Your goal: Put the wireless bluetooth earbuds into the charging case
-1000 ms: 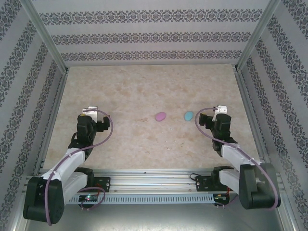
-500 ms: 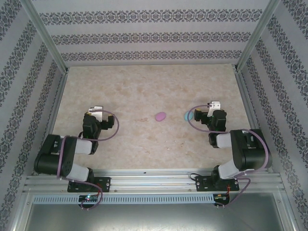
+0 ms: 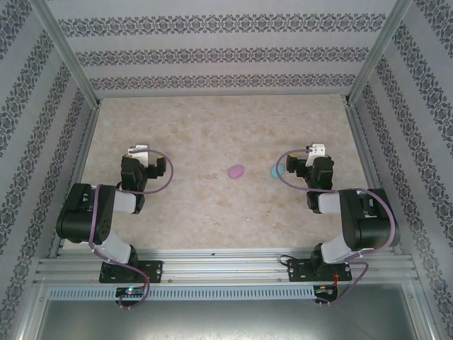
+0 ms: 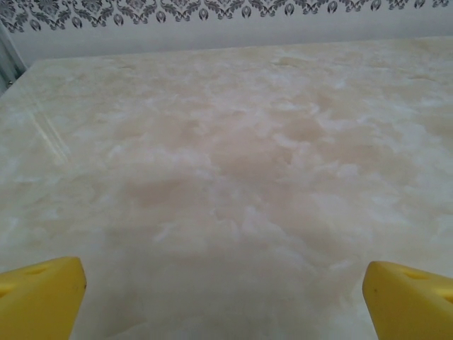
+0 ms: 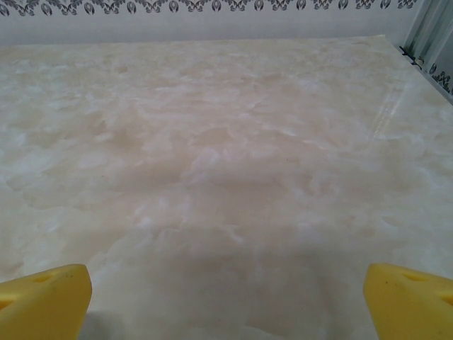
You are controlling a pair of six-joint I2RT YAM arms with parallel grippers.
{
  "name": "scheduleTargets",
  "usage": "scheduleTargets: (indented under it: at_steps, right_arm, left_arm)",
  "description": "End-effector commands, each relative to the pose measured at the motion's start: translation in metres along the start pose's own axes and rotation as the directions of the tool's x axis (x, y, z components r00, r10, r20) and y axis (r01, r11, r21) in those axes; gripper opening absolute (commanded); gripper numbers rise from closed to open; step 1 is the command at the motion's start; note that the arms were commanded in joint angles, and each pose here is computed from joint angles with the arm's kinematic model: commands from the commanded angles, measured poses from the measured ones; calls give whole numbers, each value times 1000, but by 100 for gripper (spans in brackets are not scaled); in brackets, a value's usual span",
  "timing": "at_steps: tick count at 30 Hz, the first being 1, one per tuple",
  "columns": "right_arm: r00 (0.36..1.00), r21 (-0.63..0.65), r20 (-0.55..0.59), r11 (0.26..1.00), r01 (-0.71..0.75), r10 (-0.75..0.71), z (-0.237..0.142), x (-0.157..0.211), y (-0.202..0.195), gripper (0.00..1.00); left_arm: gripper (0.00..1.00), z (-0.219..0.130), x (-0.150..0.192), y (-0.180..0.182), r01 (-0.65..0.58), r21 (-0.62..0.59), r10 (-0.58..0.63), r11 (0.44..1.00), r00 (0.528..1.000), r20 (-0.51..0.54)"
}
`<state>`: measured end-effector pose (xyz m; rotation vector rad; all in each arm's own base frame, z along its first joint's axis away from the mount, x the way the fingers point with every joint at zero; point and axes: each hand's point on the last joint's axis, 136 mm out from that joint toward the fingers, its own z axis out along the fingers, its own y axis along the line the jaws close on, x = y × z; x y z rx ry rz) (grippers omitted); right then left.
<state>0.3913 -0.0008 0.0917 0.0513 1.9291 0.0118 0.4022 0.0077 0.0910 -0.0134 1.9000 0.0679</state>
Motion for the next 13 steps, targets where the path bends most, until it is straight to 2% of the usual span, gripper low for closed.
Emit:
scheduleTargets:
  at_steps: [1,13]
  right_arm:
    - [999,2,43,1000,14,-14,1,-15,1,98]
    - [999,-8,40,1000,21,-21,1,-15,3,98]
  left_arm:
    - [100,-1,4,-3,6,24,-5,1000,1000,-20]
    - [100,-1,4,-3,6,25,-6,1000,1000,-19]
